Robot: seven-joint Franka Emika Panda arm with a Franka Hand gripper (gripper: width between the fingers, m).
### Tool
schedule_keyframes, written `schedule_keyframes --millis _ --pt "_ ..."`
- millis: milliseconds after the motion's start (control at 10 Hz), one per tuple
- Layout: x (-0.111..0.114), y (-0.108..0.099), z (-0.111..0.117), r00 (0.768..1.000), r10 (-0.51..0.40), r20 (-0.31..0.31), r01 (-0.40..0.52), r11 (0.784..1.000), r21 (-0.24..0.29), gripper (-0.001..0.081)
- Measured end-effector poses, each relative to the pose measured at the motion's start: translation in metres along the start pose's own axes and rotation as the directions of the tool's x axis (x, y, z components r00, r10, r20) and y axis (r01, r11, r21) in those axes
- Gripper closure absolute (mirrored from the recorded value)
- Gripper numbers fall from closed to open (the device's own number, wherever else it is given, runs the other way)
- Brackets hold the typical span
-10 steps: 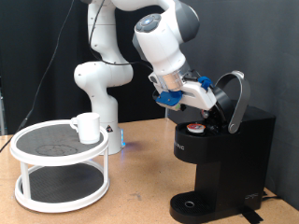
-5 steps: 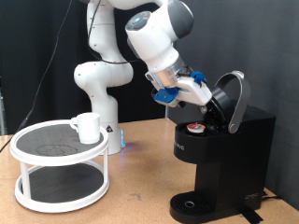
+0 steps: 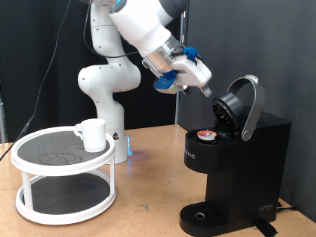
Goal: Make a cup of coffee with the keurig machine
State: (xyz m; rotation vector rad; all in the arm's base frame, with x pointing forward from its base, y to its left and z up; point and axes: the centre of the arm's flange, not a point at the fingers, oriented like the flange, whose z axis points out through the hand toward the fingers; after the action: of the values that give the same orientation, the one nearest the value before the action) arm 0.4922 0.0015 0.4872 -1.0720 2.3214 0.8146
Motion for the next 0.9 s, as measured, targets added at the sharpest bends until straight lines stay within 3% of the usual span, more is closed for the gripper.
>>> schedule_keyframes --millis 400,700,900 --pt "-0.011 -0.001 -0.036 0.999 -0.002 0.033 0.002 1.0 -0.011 0.0072" --pt "-0.013 -0.001 -0.043 1.0 -0.002 0.031 0.002 1.0 -0.019 0.0072" --pt "-0.024 0.007 -0.044 0.995 0.015 0.101 -0.006 0.996 -0.087 0.0072"
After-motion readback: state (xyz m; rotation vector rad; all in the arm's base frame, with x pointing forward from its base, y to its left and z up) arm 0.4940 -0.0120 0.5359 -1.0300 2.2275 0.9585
